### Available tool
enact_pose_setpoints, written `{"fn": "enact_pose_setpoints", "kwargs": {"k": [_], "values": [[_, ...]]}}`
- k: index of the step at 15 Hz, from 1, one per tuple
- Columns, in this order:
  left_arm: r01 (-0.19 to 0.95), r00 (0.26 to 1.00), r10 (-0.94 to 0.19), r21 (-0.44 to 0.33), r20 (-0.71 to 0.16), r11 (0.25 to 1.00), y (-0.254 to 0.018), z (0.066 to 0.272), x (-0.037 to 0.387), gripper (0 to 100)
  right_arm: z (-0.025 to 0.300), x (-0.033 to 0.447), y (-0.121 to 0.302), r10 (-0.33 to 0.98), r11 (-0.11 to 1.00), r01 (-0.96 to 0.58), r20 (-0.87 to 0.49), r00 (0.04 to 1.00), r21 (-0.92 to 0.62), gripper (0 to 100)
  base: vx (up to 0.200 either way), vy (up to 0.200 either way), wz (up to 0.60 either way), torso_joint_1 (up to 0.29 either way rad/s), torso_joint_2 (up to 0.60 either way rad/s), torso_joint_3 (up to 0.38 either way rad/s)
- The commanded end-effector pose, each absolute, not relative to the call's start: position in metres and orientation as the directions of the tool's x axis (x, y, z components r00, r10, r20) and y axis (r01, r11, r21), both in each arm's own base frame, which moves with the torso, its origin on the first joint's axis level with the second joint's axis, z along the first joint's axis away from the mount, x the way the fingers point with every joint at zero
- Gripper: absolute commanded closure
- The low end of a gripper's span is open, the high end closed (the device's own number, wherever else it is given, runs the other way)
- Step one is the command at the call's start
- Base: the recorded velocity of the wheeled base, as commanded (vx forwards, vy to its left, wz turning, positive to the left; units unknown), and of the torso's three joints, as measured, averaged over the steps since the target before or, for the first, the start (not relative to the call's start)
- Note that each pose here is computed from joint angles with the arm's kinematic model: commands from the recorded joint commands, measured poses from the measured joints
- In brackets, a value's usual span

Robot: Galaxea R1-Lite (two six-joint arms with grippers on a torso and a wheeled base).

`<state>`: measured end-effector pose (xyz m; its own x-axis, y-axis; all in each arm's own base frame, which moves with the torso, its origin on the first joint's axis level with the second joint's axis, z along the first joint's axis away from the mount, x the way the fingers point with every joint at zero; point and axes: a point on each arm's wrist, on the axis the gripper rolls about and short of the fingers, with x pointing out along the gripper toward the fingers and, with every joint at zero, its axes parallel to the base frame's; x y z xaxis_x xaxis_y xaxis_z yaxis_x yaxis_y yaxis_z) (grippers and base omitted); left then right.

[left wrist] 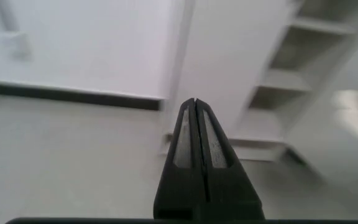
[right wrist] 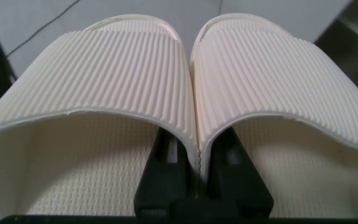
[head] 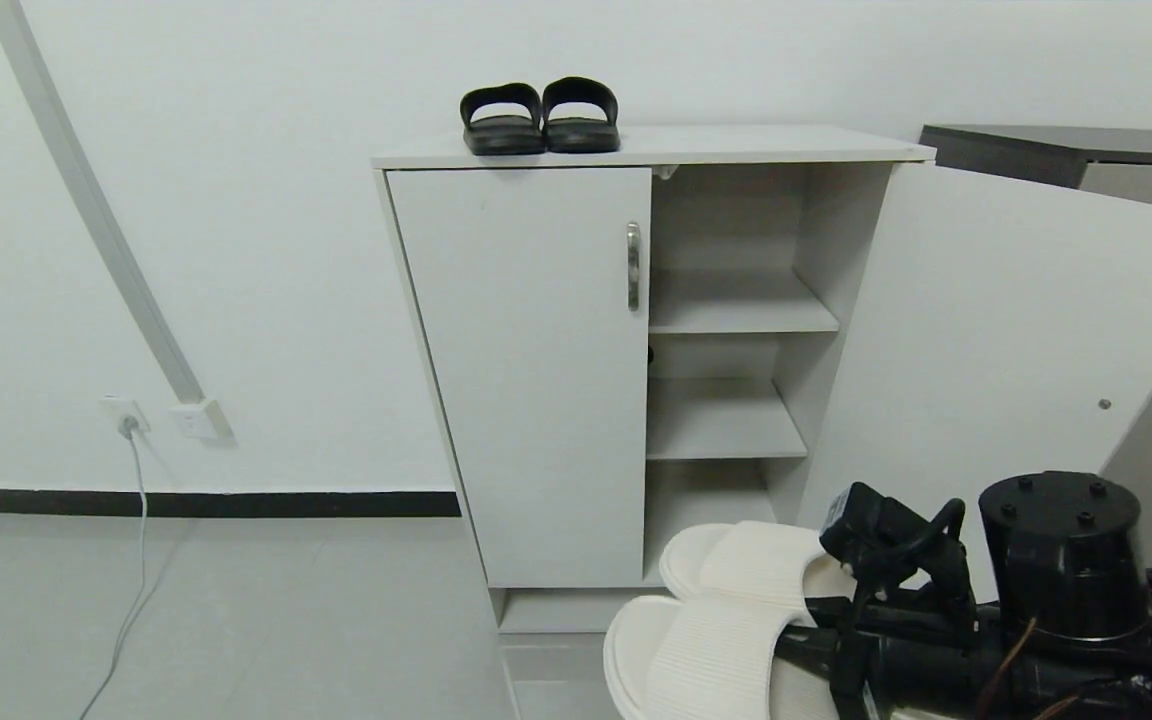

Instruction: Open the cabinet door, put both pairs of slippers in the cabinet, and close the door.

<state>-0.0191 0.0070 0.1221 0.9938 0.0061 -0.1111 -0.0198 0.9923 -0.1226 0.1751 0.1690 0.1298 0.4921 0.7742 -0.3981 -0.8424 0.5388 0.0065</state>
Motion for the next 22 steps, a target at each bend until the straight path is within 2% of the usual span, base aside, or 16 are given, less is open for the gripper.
{"fn": "enact_pose_setpoints", "kwargs": {"k": [1,3,5,10,11,14,16,17,18,22], "values": [[-0.129,0.990,0.123,-0.106,-0.063,0.986,0.009,0.094,-0.021,100,0.129,0.175,0.170,0.775,0.535,-0.845,-0.402,0.488,0.006,100,0.000,0.000,0.00,0.000,0.00,0.000],[-0.179,0.982,0.171,-0.099,-0.077,0.979,0.009,0.082,-0.017,100,0.128,0.175,0.169,0.774,0.535,-0.845,-0.405,0.487,0.007,100,0.000,0.000,0.00,0.000,0.00,0.000],[-0.142,0.989,0.138,-0.094,-0.053,0.985,0.008,0.082,-0.016,100,0.128,0.174,0.170,0.775,0.532,-0.847,-0.406,0.484,0.006,100,0.000,0.000,0.00,0.000,0.00,0.000],[0.109,0.989,-0.108,0.000,-0.096,0.994,0.003,0.077,-0.016,100,0.128,0.174,0.170,0.775,0.531,-0.847,-0.406,0.484,0.003,100,0.000,0.000,0.00,0.000,0.00,0.000],[0.095,0.991,-0.094,0.002,-0.096,0.995,0.003,0.077,-0.016,100,0.127,0.174,0.171,0.775,0.528,-0.849,-0.410,0.481,0.004,100,0.000,0.000,0.00,0.000,0.00,0.000],[-0.116,0.989,0.119,0.043,-0.086,0.992,0.000,0.077,-0.017,100,0.124,0.175,0.172,0.763,0.541,-0.841,-0.420,0.492,-0.002,100,0.000,0.000,0.00,0.000,0.00,0.000],[-0.046,0.996,0.047,0.028,-0.069,0.999,0.000,0.077,-0.018,100,0.120,0.174,0.173,0.755,0.544,-0.839,-0.435,0.491,-0.004,100,0.000,0.000,0.00,0.000,0.00,0.000],[0.043,0.999,-0.043,0.038,-0.014,0.998,0.000,0.076,-0.022,100,0.120,0.174,0.173,0.755,0.542,-0.840,-0.436,0.489,-0.003,100,0.000,0.000,0.00,0.000,0.00,0.000],[0.063,0.998,-0.063,0.050,-0.014,0.997,-0.001,0.076,-0.022,100,0.121,0.173,0.173,0.755,0.543,-0.839,-0.433,0.492,-0.005,100,0.000,0.000,0.00,0.000,0.00,0.000],[-0.010,1.000,0.011,0.058,-0.008,0.998,0.000,0.076,-0.023,100,0.121,0.175,0.173,0.747,0.557,-0.830,-0.429,0.507,-0.010,100,0.000,0.000,0.00,0.000,0.00,0.000]]}}
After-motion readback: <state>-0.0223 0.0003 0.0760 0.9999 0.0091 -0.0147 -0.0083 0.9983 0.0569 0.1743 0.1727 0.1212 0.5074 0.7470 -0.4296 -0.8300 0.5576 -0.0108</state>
